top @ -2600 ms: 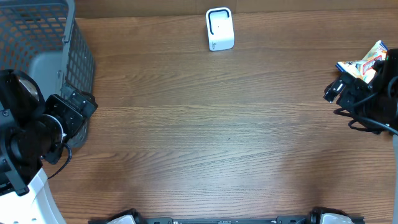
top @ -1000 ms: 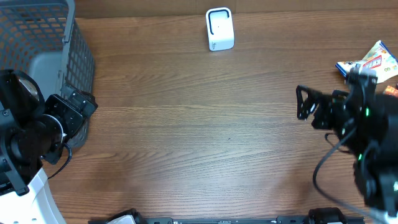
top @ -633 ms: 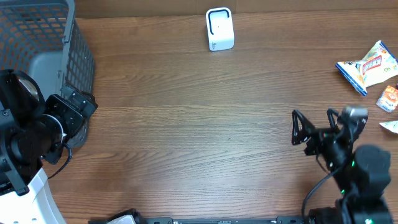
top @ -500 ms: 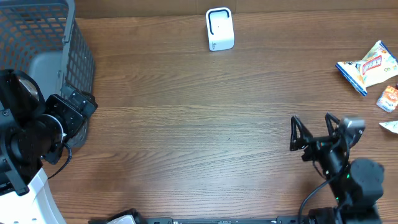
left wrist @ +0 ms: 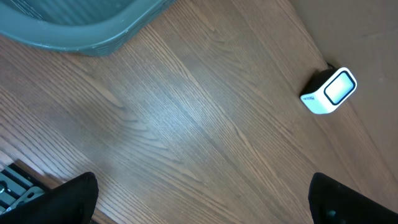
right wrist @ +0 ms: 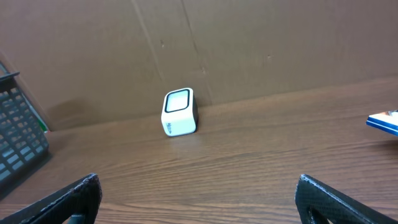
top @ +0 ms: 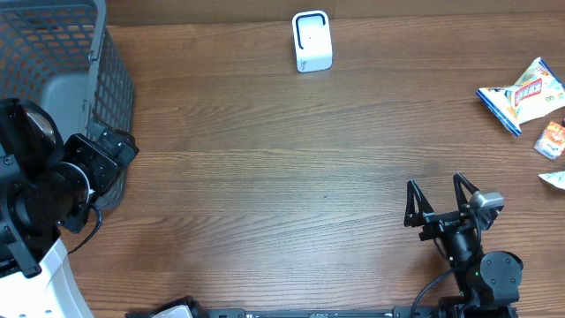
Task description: Scan the item barcode
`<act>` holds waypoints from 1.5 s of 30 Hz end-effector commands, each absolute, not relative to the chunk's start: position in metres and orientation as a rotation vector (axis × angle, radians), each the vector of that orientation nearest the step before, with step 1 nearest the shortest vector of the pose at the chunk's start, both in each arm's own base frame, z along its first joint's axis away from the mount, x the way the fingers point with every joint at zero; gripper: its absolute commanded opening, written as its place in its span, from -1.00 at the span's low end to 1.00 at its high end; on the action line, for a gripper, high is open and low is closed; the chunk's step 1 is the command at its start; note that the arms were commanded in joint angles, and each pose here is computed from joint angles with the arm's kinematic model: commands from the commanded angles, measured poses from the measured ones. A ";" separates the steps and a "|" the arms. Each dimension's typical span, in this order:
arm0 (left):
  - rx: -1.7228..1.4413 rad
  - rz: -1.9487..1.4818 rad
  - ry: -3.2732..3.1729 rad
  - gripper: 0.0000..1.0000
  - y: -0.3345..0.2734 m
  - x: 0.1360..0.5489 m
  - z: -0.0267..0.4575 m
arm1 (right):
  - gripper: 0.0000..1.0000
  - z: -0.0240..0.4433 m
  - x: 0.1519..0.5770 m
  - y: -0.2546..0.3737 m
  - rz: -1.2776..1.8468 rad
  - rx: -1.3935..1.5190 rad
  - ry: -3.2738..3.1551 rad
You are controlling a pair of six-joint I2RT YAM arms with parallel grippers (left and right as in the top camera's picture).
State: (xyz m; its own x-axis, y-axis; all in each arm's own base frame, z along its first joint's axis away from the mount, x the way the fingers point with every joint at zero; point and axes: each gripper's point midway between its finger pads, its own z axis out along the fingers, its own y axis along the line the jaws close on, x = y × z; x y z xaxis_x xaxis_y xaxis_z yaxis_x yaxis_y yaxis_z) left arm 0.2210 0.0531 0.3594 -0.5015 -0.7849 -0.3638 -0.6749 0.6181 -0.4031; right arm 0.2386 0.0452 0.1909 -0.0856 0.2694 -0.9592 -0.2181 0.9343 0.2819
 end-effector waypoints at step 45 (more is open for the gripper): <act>-1.142 -0.279 2.324 1.00 0.054 0.221 0.360 | 1.00 0.170 0.246 -0.003 0.122 0.111 1.592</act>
State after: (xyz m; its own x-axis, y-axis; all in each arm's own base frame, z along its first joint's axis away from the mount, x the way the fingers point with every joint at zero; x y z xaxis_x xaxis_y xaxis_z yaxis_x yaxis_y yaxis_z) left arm 0.2210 0.0531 0.3594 -0.5015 -0.7849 -0.3638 -0.6749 0.6181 -0.4031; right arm 0.2464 0.0007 0.1707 -0.0344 0.1411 -0.9894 -0.0222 0.9896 0.1419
